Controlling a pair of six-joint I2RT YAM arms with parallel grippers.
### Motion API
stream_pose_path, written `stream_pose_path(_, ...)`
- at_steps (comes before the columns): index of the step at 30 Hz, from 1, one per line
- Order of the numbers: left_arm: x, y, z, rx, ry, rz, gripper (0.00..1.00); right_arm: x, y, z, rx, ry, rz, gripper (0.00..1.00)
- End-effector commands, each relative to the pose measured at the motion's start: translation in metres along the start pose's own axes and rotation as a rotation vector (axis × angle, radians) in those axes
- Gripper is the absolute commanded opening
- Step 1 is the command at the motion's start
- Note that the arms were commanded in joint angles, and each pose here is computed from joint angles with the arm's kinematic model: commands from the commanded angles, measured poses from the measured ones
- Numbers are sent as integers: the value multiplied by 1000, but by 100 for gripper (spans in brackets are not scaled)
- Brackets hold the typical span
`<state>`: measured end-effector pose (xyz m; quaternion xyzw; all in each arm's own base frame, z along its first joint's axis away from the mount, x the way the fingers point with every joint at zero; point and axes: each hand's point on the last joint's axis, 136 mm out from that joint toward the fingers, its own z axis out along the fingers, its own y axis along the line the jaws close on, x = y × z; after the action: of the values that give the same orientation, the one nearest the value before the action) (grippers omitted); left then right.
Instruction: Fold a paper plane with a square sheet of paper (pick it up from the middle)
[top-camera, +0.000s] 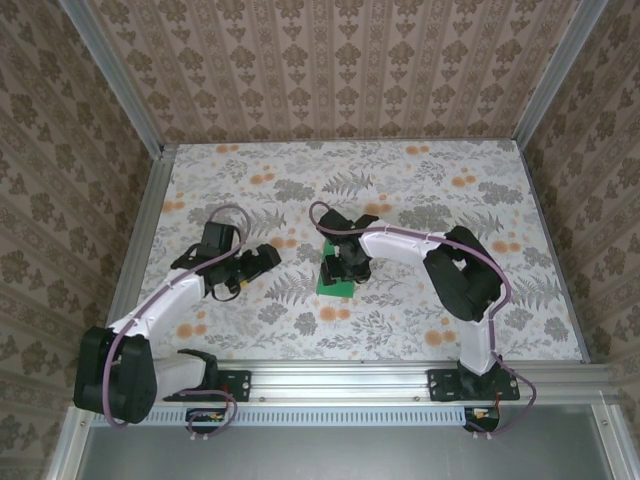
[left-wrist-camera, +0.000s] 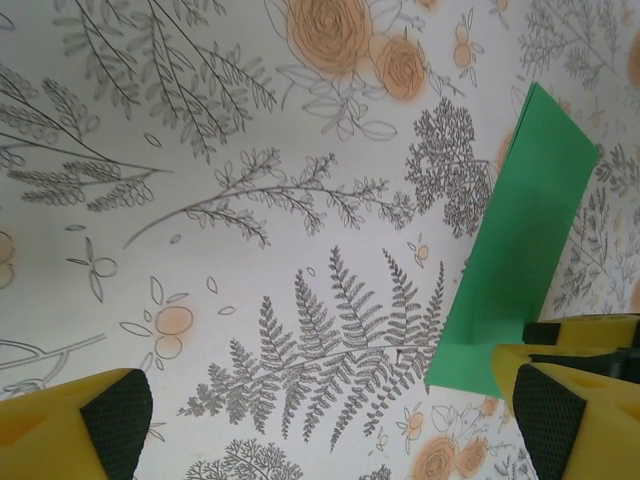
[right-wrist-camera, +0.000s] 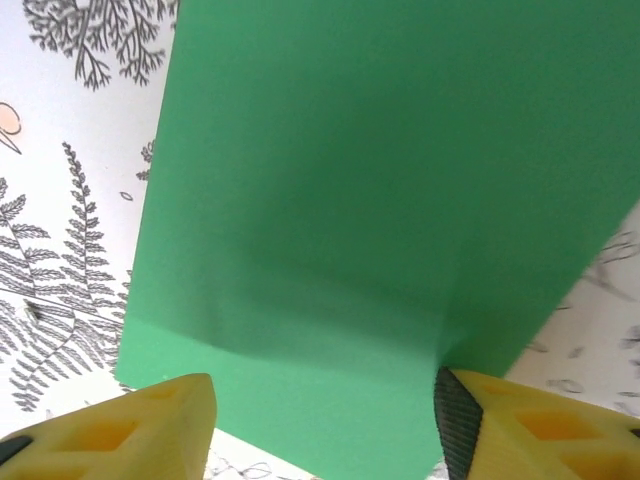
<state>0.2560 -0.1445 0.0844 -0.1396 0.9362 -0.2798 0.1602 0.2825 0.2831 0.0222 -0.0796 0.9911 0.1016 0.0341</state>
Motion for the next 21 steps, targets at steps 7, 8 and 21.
stream_pose_path(7, 29, -14, 18, 12, 131, 69, 98, -6, 26, -23, -147, -55, 16, 58)
stream_pose_path(8, 32, -16, 20, 16, 142, 70, 97, -13, 22, -28, -144, -92, 22, 59)
stream_pose_path(21, 58, -62, 51, 96, 269, 100, 78, -72, -28, -7, 47, -136, 58, 58)
